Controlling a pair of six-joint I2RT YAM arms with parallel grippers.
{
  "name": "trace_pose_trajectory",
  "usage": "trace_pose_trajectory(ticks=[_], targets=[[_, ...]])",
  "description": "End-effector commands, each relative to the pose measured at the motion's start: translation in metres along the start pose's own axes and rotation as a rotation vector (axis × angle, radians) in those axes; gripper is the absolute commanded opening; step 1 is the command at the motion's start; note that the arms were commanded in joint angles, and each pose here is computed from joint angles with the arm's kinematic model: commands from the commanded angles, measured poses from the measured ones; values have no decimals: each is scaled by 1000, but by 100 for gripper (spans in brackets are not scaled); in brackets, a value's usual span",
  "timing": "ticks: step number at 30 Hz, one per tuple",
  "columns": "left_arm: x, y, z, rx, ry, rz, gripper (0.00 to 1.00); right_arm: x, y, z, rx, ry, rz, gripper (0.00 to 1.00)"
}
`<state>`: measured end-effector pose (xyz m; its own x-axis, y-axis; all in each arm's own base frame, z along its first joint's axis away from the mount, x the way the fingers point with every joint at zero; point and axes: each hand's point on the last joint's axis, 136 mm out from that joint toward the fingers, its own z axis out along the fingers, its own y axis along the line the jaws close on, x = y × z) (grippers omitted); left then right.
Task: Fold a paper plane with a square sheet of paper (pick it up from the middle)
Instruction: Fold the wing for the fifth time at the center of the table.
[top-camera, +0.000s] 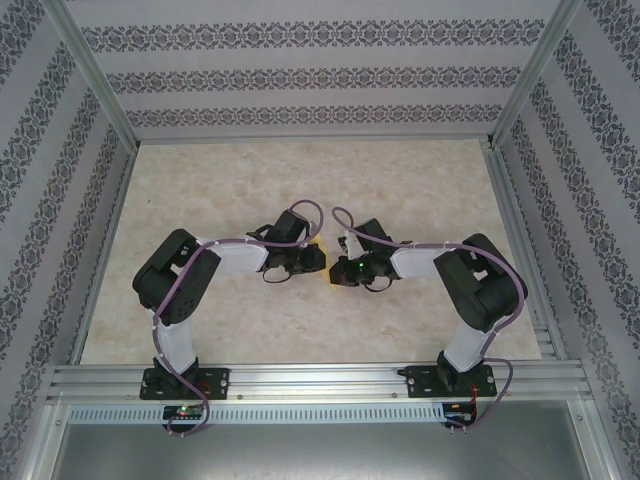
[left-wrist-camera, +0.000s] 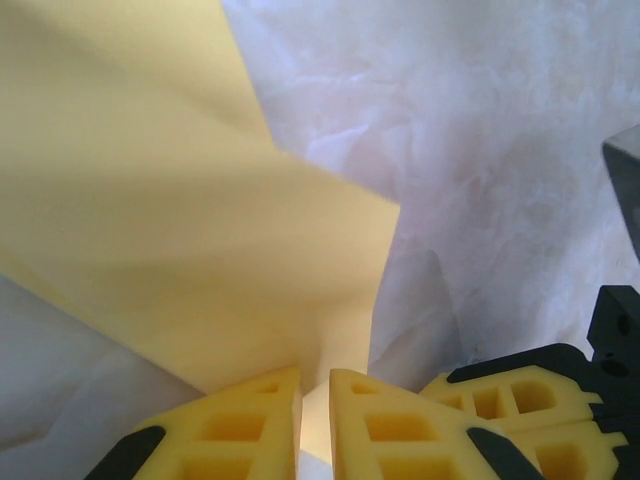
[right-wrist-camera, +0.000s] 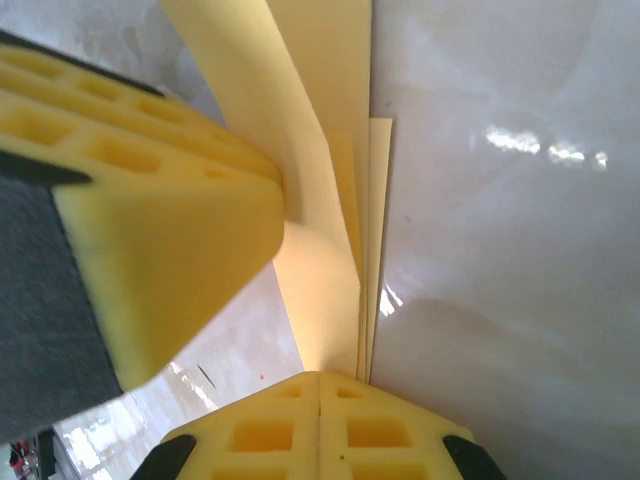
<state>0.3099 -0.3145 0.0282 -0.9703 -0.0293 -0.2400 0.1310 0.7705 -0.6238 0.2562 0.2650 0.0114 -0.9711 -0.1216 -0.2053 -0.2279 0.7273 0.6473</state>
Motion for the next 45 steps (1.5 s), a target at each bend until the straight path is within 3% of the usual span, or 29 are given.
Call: trace_pose_trajectory(ticks=[1, 18, 32, 45], targets=[[-19, -17, -15, 57, -67, 125, 17, 55, -39, 1, 138, 153, 77, 5], [-19, 7, 2, 29, -50, 134, 16, 68, -35, -5, 125, 189, 70, 5], [-22, 46, 5, -83, -46, 83, 15, 82, -43, -9, 153, 217, 93, 5], [-51, 107, -15, -181, -97, -94, 14, 81, -45, -12, 164, 205, 108, 6]])
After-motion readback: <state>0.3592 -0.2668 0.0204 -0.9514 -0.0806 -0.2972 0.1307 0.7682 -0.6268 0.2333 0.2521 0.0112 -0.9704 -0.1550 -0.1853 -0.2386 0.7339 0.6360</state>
